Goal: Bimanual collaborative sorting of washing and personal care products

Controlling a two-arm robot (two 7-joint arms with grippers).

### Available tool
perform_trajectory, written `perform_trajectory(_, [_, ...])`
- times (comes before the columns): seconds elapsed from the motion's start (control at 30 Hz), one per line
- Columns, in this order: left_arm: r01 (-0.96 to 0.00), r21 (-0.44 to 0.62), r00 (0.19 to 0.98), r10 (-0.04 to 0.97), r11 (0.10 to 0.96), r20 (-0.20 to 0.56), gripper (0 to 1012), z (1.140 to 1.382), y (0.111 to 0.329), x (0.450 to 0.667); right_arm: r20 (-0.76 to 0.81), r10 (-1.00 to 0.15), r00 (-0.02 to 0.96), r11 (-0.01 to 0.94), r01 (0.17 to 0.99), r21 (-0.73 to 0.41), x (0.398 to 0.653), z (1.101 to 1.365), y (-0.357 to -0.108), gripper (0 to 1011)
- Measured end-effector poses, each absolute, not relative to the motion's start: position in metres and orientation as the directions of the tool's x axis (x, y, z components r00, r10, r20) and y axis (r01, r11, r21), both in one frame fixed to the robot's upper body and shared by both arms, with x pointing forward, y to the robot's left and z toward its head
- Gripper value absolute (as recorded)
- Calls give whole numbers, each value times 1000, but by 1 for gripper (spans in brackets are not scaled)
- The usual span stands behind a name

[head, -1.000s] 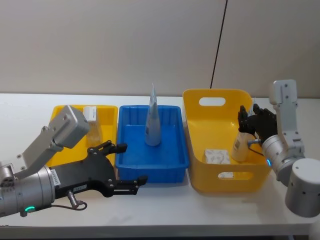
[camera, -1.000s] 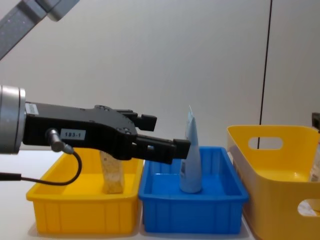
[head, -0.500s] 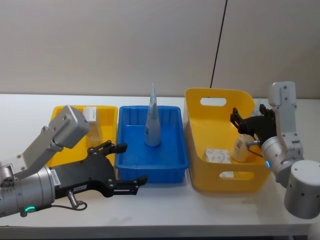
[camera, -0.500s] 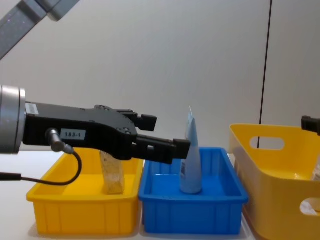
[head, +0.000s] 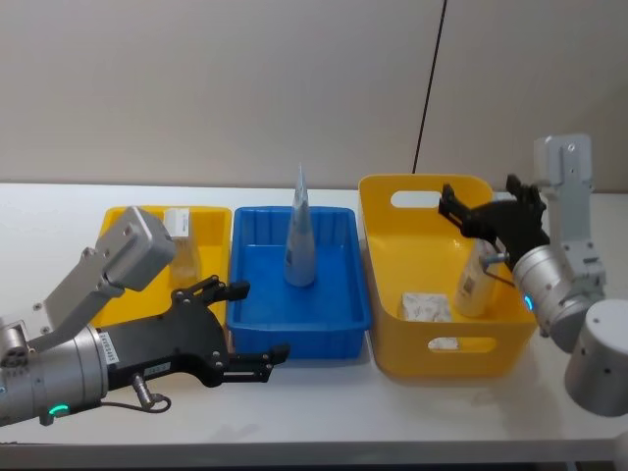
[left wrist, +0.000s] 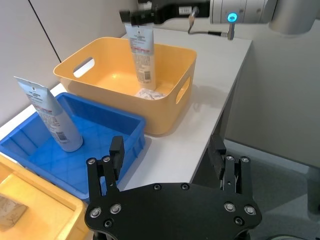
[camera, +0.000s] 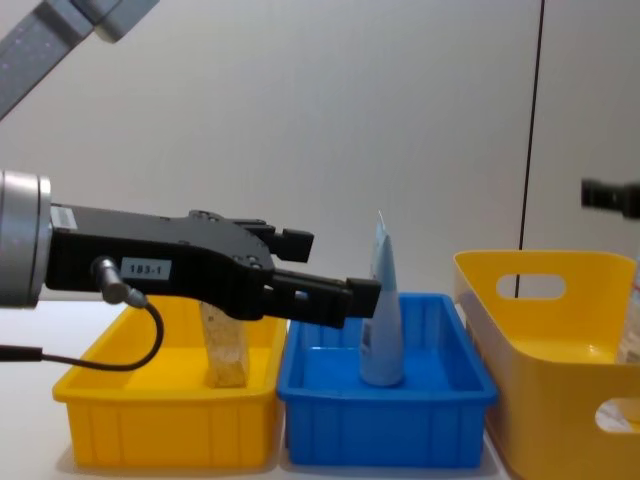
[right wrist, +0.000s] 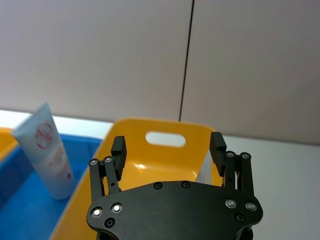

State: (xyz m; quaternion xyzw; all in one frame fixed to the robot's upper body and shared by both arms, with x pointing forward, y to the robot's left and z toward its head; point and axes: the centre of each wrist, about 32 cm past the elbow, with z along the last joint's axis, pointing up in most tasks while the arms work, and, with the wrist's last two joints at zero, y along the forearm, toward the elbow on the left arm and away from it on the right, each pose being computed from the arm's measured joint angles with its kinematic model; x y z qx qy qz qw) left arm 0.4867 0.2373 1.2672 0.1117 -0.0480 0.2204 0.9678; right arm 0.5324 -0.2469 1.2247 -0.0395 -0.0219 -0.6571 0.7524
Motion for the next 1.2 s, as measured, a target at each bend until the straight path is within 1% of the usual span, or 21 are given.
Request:
perform_trajectory(0.27, [-437,195,898,416,878,142,1002,1267,237,487,51,-979,198,201,978,60,528,1251,-246,1000])
perform_trajectory(0.4, [-437,195,898,416,878,142,1001,1267,237,487,41,-973,227,230,970,84,526,1258,-247,1000])
perform_trajectory(0.6, [-437,195,898,416,878,142,1002,1267,237,487,40,-952,304,306,946,103,520,1269,-252,1000])
perform_trajectory(0.8, [-437,195,898,416,878,142,1002,1267,237,487,54,-925,375,379,922,80,514,1268,-256,1000])
perform_trajectory(0.9, [-437,195,898,416,878,142,1001,1267,237,487,67,-904,422,426,904,48,508,1263,-259,1000])
perform_trajectory(1.2, [-437,195,898,416,878,142,1002,1267,237,487,89,-848,523,523,852,-30,495,1249,-266,1000])
